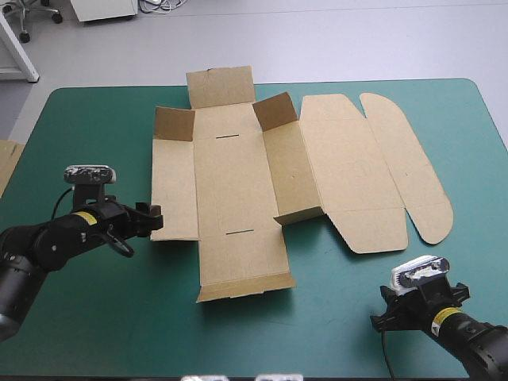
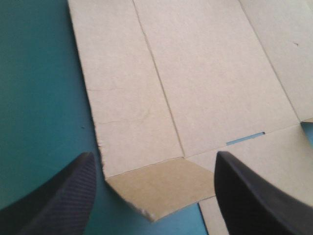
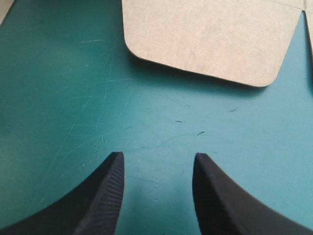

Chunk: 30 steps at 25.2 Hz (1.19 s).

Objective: Fold the box

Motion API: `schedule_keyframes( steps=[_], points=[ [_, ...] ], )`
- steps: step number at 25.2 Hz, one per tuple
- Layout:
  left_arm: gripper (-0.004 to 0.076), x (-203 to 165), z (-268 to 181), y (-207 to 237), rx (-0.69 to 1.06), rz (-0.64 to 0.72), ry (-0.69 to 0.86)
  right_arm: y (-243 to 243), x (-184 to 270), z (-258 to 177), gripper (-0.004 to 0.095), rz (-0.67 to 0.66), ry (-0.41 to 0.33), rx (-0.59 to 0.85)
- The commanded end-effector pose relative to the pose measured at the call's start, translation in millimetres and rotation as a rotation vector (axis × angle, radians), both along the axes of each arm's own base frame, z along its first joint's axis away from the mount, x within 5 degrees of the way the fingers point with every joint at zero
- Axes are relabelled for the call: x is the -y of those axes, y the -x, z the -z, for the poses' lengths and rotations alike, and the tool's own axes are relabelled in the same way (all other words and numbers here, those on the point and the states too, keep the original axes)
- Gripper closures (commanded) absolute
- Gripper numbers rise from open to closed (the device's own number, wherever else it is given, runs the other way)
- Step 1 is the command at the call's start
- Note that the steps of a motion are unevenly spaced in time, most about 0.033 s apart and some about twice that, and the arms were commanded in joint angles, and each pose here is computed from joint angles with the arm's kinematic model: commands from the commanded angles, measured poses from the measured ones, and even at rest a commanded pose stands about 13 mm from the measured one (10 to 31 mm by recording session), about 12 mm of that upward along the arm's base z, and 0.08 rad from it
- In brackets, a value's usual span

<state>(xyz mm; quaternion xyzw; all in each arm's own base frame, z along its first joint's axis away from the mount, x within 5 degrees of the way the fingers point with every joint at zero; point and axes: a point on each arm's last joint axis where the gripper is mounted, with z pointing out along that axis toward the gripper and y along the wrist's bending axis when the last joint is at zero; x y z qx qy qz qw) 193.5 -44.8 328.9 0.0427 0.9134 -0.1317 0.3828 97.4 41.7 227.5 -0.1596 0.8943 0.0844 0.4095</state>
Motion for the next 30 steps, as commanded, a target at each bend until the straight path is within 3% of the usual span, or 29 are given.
schedule_keyframes(
  steps=[1, 9, 13, 21, 25, 30],
  points=[
    [0.0228, 0.6, -4.2, -24.3, 0.032, -0.014, 0.100, -4.8, -2.5, -13.8, 0.0482, -0.007, -0.032, 0.078],
    [0.0228, -42.9, 27.6, -63.1, -0.051, -0.069, 0.246, -4.3, -3.6, -13.7, 0.0482, -0.004, -0.055, 0.067],
    [0.0228, -69.1, 65.7, -87.5, -0.137, -0.051, 0.321, -5.4, -4.2, -19.8, 0.0482, -0.006, -0.061, 0.085],
    [0.0228, -67.4, 112.5, -116.4, -0.186, 0.022, 0.461, -5.6, -4.3, -20.1, 0.0482, -0.014, -0.054, 0.091],
    [0.0228, -64.4, 117.3, -123.4, -0.181, 0.049, 0.542, -5.9, -4.5, -20.6, 0.0482, -0.016, -0.055, 0.098],
    [0.0271, -50.3, 114.1, -133.7, -0.178, 0.108, 0.533, -6.2, -4.7, -21.2, 0.0482, -0.017, -0.059, 0.106]
  ],
)
